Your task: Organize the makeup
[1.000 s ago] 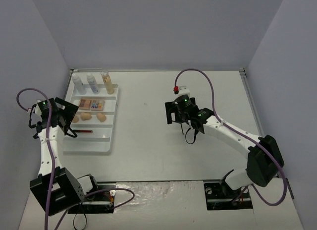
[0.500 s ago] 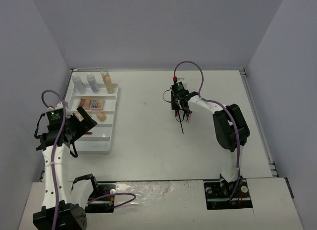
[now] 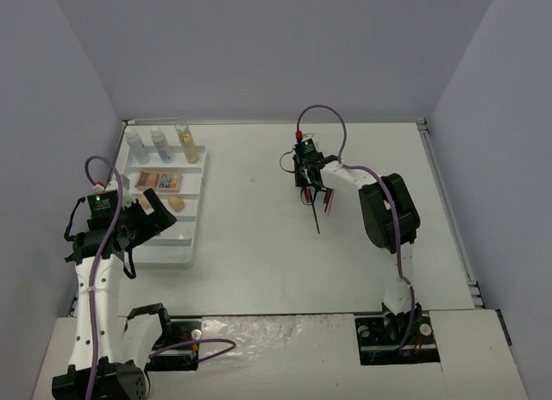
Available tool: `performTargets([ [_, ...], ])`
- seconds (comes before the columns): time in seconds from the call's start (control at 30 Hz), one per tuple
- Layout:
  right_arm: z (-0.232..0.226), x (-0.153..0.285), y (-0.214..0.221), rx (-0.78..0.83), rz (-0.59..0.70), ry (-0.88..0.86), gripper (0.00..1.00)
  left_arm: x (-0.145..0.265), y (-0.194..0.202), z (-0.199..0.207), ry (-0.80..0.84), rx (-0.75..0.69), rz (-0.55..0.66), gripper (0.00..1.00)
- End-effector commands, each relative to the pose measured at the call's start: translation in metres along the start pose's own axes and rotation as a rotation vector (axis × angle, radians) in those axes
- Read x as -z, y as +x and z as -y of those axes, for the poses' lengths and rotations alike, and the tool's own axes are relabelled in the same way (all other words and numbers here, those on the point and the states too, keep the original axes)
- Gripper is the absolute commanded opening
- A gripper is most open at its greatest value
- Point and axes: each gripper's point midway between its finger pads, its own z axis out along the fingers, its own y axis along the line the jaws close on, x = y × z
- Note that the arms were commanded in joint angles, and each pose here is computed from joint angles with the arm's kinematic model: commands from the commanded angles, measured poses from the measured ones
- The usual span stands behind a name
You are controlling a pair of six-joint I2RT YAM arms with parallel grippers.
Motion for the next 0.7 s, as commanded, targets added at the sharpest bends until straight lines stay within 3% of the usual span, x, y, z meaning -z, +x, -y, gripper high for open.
performTargets([
  [0.0,-0.009,-0.003,-0.016,-0.008,0.041,-0.023,0.21,0.008,-0.016,0.014,0.048,-0.039,0.049,0.97],
  [0.3,-0.026,0.01,0.018,0.009,-0.014,-0.057,0.15,0.007,-0.013,0.036,0.134,-0.008,0.029,0.97],
  [0.43,-0.043,0.029,0.032,0.061,-0.012,-0.074,0.0,0.006,-0.013,0.057,0.203,0.012,0.016,0.97],
  [0.47,-0.048,0.032,0.037,0.081,-0.017,-0.082,0.0,0.005,-0.013,0.058,0.205,0.015,0.012,0.97],
  [0.67,-0.126,0.113,0.018,0.203,0.161,-0.322,0.0,0.009,-0.019,0.102,0.34,0.084,0.004,0.97],
])
